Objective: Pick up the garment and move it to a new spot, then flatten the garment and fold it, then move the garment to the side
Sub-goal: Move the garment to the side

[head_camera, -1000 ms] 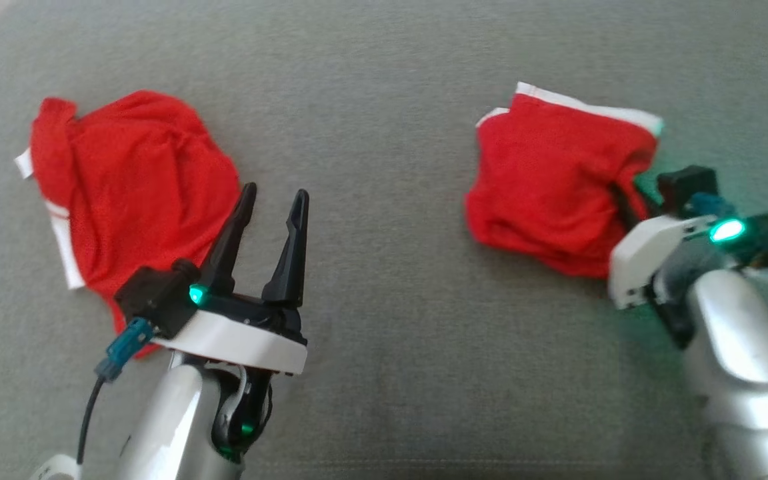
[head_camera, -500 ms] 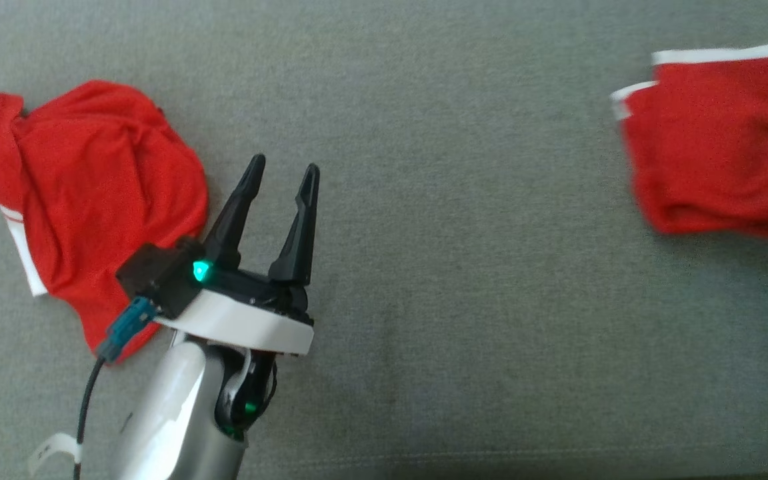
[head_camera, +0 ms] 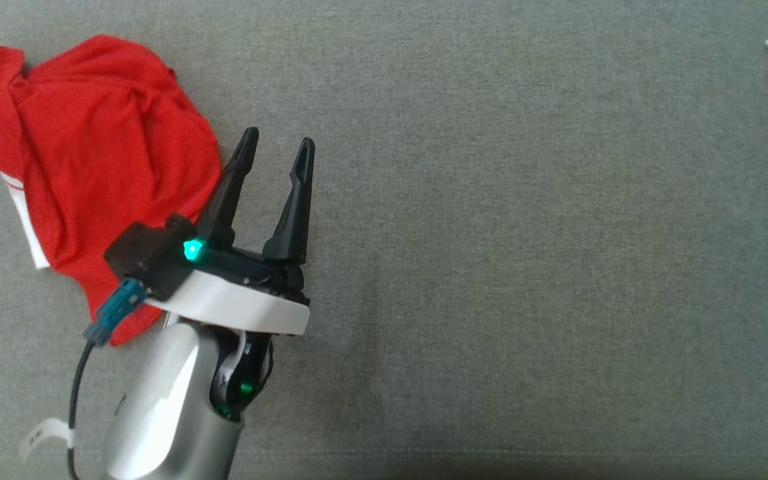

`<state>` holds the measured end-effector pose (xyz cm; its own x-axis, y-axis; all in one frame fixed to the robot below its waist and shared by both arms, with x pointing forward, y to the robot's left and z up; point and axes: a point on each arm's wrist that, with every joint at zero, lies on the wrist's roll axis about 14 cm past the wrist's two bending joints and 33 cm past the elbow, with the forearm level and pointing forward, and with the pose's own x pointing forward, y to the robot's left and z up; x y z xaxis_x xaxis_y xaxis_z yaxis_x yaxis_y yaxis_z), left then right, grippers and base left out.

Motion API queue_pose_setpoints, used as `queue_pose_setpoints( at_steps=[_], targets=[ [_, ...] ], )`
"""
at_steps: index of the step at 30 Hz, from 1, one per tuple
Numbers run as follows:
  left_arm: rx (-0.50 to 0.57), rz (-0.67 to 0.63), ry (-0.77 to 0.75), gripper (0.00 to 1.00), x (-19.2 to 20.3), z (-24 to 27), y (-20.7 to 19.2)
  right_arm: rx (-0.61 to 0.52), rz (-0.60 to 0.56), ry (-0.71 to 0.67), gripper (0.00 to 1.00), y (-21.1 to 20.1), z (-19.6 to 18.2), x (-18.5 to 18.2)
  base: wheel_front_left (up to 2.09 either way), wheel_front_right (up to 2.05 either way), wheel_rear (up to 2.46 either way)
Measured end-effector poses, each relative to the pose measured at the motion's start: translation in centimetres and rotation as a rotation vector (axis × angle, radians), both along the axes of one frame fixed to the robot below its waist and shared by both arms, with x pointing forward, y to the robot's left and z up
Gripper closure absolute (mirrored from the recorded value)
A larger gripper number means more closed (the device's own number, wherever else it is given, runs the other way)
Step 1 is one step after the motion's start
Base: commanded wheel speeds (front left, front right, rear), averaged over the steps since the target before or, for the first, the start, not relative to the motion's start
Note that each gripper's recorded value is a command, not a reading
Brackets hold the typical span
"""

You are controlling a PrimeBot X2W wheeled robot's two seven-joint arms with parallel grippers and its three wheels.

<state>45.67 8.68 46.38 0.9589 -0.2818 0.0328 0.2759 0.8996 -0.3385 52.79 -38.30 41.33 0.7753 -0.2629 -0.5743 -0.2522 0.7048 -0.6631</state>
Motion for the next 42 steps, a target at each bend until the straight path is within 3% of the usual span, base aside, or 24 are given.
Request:
queue_pose_setpoints(
  at_steps=[5, 6, 7, 16, 23, 30, 42],
  targets=[
    [-0.007, 0.002, -0.002, 0.0, 0.2, 0.1, 0.0, 0.012, -0.03, -0.032, 1.0, 0.0, 0.6, 0.5, 0.0, 0.0, 0.0],
    [-0.007, 0.001, -0.006, 0.0, 0.2, 0.2, 0.0, 0.012, -0.036, -0.041, 0.62, -0.1, 0.9, 0.5, 0.0, 0.0, 0.0],
    [-0.007, 0.0, -0.01, 0.0, 0.3, 0.4, 0.0, 0.018, -0.044, -0.056, 0.0, -0.1, 1.2, 0.6, 0.0, 0.0, 0.0],
    [-0.008, -0.003, -0.051, 0.0, 0.1, 2.1, -0.2, 0.103, -0.065, -0.178, 0.0, 1.9, 3.9, 0.7, 0.0, 0.0, 0.0],
    [-0.008, 0.024, -0.099, 0.0, -1.1, 4.4, 0.6, 0.373, 0.044, -0.455, 0.0, 10.1, 9.5, 1.7, 0.0, 0.0, 0.0],
    [0.0, 0.049, -0.145, 0.0, -3.3, 6.5, 1.4, 0.669, 0.14, -0.639, 0.0, 17.9, 12.3, -2.4, 0.0, 0.0, 0.0],
    [0.014, 0.104, -0.145, 0.0, -8.1, 6.9, 3.2, 0.912, 0.167, -0.776, 0.0, 22.4, 12.5, -10.0, 0.0, 0.0, 0.0]
  ],
)
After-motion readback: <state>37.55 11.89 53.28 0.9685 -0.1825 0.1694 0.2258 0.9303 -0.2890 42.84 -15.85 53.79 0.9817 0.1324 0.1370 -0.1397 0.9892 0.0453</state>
